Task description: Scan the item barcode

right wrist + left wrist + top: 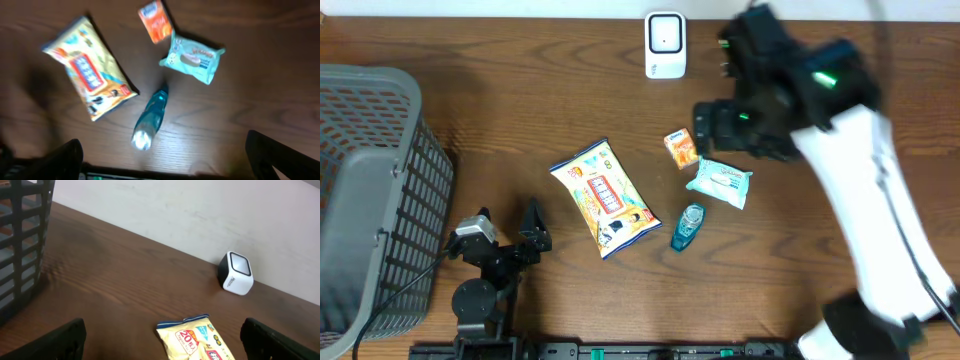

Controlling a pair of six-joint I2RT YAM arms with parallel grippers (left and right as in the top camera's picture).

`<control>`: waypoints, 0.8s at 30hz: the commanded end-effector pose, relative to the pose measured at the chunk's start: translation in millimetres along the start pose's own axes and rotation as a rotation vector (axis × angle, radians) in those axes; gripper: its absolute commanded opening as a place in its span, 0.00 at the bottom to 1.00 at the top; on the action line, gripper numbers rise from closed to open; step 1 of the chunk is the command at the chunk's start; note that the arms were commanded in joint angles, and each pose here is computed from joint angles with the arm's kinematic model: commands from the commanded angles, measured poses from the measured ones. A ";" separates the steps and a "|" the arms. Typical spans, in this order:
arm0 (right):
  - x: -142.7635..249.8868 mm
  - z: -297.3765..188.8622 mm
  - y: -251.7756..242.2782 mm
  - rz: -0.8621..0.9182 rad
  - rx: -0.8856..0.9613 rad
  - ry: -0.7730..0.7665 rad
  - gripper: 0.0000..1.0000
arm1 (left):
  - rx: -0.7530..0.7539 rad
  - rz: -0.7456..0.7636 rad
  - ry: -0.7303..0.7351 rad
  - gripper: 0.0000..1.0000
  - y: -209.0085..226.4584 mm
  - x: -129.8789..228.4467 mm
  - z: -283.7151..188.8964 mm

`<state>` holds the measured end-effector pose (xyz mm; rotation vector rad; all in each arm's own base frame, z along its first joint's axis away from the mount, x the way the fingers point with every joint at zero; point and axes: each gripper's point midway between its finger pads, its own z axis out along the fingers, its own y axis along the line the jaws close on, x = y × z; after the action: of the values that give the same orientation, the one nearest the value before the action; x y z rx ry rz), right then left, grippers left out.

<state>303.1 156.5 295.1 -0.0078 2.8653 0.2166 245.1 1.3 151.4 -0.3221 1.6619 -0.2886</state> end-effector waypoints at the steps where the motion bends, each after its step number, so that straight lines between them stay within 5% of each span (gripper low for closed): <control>1: 18.4 -48.3 -12.4 0.087 -0.041 -0.117 0.99 | -0.012 0.001 0.039 0.97 5.1 13.6 0.9; 11: 94.2 -21.5 -52.0 0.409 0.131 -0.092 0.99 | -0.012 0.001 0.039 0.97 5.1 13.6 0.9; 13: 97.6 -18.9 -48.3 0.329 0.117 -0.096 0.99 | -0.012 0.001 0.039 0.97 5.1 13.6 0.9; 18: 83.9 -26.1 -32.4 -0.214 0.074 -0.159 0.99 | -0.012 0.001 0.039 0.97 5.1 13.6 0.9; 24: 69.5 -27.0 -21.6 -0.467 0.069 -0.211 0.99 | -0.012 0.001 0.039 0.97 5.1 13.6 0.9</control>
<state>223.3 129.5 294.5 -0.2600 2.6667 0.1114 245.1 1.3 151.4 -0.3221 1.6619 -0.2886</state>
